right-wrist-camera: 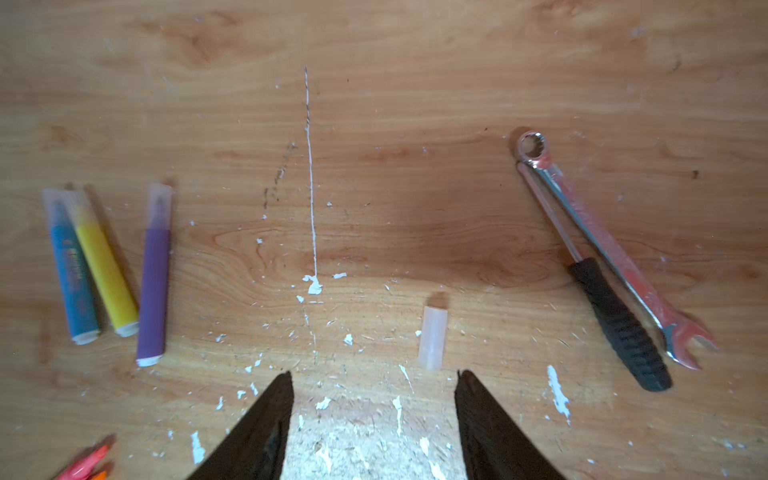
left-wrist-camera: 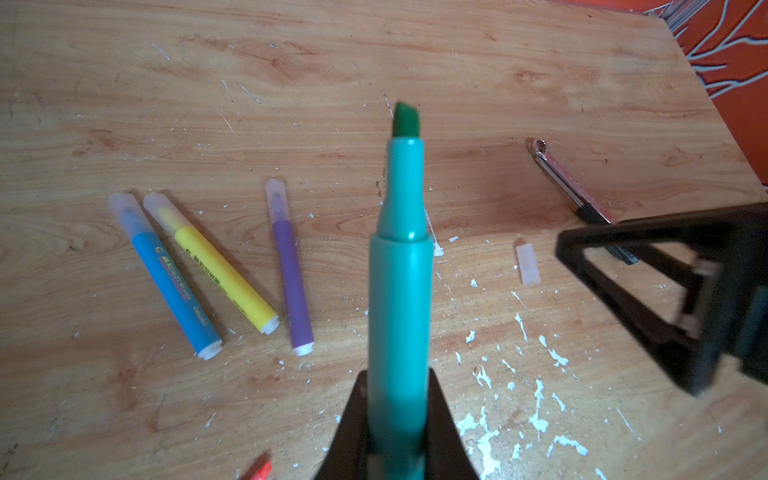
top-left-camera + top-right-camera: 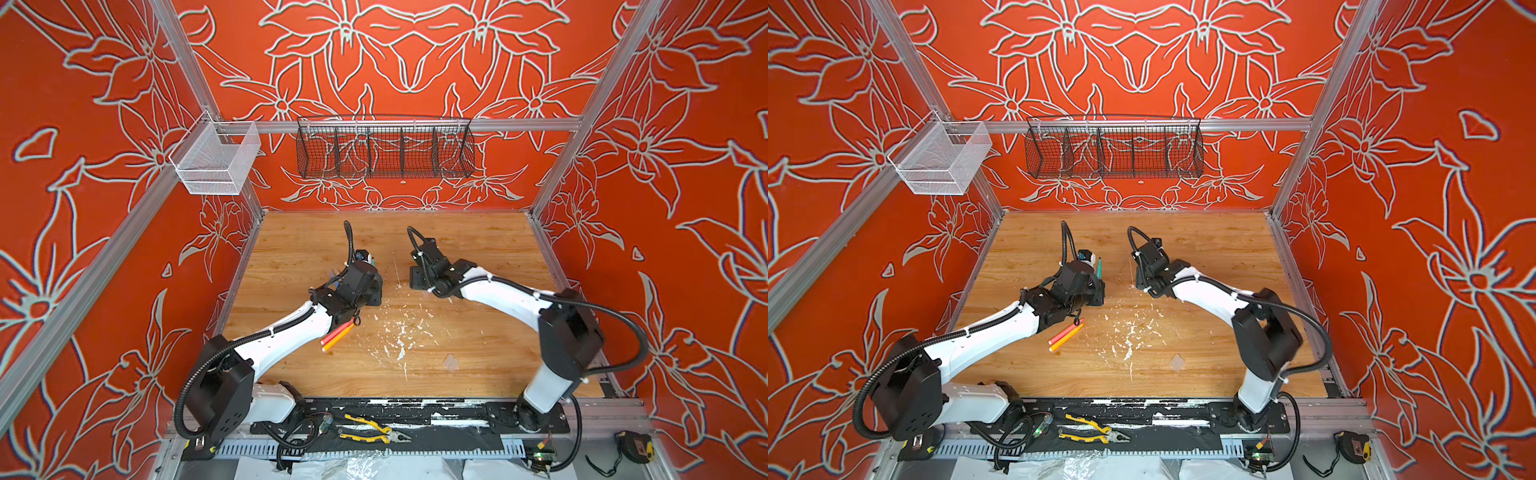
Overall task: Insert the pens into the pen caps
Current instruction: 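Swing the right gripper away toward the translucent cap on the table, then lower the right gripper onto the translucent cap and close on it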
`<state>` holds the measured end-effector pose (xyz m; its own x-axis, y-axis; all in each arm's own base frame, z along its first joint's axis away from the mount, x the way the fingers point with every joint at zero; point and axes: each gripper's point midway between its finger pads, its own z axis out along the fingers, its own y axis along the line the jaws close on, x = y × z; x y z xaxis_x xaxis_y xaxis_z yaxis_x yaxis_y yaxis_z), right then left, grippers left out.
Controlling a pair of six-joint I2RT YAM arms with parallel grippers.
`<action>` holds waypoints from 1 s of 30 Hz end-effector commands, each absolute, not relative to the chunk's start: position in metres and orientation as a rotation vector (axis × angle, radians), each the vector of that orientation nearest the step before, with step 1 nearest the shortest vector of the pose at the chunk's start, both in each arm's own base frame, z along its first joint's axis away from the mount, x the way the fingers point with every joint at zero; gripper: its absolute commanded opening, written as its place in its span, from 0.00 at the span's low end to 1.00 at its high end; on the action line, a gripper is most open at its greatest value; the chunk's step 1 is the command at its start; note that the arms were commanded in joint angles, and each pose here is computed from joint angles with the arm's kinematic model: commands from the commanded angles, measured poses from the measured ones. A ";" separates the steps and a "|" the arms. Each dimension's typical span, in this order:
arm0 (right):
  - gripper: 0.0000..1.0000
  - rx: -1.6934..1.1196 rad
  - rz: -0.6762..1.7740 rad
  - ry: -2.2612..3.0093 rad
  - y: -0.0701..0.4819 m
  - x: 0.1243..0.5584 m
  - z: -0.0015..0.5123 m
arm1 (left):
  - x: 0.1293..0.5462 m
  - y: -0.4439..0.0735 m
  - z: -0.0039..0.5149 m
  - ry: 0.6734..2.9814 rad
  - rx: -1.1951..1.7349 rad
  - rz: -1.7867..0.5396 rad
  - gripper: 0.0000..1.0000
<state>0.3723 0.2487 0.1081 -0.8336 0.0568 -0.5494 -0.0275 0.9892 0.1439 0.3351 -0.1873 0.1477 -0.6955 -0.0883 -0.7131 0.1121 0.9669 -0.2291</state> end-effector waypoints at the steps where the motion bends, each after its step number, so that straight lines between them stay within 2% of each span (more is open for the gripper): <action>1: 0.62 -0.039 0.081 2.720 0.238 0.356 0.079 | 0.335 -0.185 0.150 2.311 -0.011 -0.327 0.00; 12: 0.61 -0.014 0.022 2.795 0.230 0.368 0.047 | 0.334 -0.187 0.150 2.316 -0.001 -0.346 0.00; 30: 0.45 0.057 0.058 2.896 0.223 0.371 0.016 | 0.335 -0.194 0.147 2.336 0.017 -0.366 0.00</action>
